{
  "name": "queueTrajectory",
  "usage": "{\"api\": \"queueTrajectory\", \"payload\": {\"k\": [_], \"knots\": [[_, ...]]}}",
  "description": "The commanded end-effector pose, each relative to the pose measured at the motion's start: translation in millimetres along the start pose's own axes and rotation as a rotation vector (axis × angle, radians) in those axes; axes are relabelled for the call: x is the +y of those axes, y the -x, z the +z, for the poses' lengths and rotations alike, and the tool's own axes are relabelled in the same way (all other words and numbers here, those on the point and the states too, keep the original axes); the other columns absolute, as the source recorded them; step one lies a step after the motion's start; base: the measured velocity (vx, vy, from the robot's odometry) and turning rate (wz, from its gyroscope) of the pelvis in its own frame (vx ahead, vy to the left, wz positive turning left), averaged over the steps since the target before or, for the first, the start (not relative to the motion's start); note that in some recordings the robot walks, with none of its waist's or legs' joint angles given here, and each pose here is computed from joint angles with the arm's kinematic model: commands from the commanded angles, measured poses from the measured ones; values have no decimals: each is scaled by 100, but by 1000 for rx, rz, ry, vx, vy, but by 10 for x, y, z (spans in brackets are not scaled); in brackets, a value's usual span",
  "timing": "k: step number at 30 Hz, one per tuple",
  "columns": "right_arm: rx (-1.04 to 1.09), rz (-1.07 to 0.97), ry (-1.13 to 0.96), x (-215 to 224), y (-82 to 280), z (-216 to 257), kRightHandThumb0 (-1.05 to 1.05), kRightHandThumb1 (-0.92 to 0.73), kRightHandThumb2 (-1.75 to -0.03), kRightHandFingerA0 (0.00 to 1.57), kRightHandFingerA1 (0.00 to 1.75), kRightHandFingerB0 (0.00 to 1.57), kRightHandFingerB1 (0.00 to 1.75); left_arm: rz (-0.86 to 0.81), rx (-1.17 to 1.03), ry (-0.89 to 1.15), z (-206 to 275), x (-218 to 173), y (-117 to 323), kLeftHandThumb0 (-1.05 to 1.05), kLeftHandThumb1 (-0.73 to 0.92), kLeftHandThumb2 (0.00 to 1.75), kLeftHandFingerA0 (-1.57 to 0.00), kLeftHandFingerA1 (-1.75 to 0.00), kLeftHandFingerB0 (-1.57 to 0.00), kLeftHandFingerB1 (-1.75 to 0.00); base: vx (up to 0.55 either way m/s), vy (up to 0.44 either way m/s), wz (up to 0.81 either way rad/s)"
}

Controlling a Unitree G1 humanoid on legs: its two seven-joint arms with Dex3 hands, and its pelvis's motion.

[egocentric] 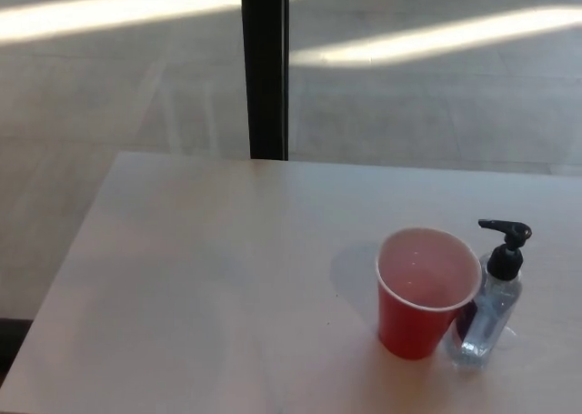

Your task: The robot uses its right hand fist to press the hand soap kept in the middle of the table to get liquid hand soap out

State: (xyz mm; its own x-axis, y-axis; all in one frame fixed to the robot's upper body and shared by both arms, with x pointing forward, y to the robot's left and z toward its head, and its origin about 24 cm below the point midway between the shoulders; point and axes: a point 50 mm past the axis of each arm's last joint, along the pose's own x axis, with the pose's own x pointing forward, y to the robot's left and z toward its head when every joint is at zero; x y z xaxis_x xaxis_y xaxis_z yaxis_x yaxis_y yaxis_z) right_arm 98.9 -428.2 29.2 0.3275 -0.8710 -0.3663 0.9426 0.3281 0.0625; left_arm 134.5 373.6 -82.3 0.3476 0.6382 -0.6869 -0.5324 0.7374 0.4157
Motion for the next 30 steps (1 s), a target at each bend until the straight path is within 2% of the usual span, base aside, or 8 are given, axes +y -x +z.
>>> {"api": "queueTrajectory", "payload": {"k": [1, 3, 6, 20, 24, 25, 26, 30], "knots": [[-72, 114, -197, 478, 95, 556, -61, -41, -108, 0, 65, 0, 55, 60, 52, 41, -12, 119, -15, -47, 89, 125, -50, -100, -35, -91, 0, 0, 0], [-122, 183, -201, 683, 144, 713, -67, -52, -86, 18, 117, 0, 74, 57, 51, 31, -10, 116, -14, -48, 90, 127, -51, -100, -38, -91, 0, 0, 0], [-232, 340, -185, 1075, 355, 987, -67, -47, -78, 79, 76, 61, 68, 56, 51, 31, -17, 117, -14, -48, 88, 130, -49, -97, -34, -86, 0, 0, 0], [-512, 926, -56, 1973, 1449, 1347, -20, -92, -72, 69, 78, 47, 43, 55, 56, 46, -20, 114, -13, -47, 91, 125, -49, -99, -31, -85, 0, 0, 0], [-497, 1139, 93, 2076, 1566, 1213, -25, -92, -69, 93, 136, 62, 69, 51, 68, 57, -57, 85, -9, -47, 92, 125, -50, -101, -32, -88, 0, 0, 0], [-474, 1200, 128, 2135, 1594, 1117, -2, -76, -93, 97, 168, 77, 112, 44, 66, 61, -62, 87, -9, -47, 91, 128, -47, -98, -28, -83, 0, 0, 0], [-452, 1233, 157, 2174, 1610, 1039, -3, -64, -114, 120, 148, 83, 114, 45, 67, 68, -61, 85, -8, -48, 91, 128, -48, -99, -27, -83, 0, 0, 0], [-416, 1249, 189, 2225, 1621, 915, 0, -68, -123, 97, 175, 78, 144, 48, 67, 55, -59, 84, -7, -48, 91, 129, -48, -98, -27, -82, 0, 0, 0]]}}
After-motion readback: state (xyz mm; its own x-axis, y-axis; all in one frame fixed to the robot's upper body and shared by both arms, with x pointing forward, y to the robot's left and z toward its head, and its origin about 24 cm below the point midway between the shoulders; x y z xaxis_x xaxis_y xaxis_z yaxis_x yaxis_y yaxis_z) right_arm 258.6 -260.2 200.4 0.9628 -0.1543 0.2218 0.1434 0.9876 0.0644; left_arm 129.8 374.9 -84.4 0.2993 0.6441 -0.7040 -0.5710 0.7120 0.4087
